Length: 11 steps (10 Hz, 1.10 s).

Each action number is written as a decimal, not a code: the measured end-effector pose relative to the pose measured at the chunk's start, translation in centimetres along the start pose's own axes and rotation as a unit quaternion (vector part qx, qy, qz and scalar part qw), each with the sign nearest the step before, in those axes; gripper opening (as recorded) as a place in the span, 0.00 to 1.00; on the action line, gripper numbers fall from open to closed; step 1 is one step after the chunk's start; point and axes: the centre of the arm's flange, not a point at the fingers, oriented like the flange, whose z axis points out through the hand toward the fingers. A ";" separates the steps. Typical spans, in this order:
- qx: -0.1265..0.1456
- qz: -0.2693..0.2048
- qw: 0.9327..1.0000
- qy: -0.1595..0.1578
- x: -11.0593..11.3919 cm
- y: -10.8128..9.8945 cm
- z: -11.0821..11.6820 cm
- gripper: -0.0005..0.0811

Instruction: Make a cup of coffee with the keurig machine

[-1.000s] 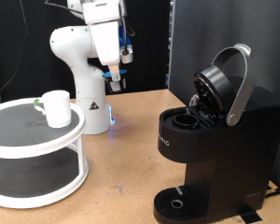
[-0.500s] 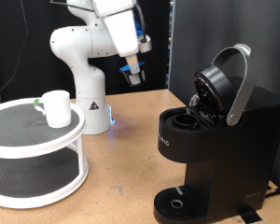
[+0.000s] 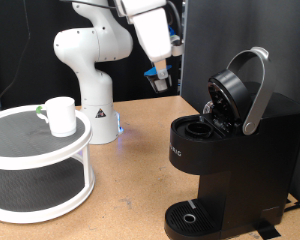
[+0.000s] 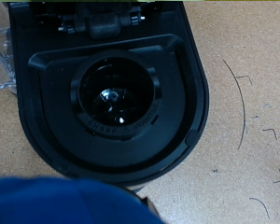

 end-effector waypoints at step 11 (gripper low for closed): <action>0.007 -0.002 1.000 -0.016 4.1 0.2 1.0 0.57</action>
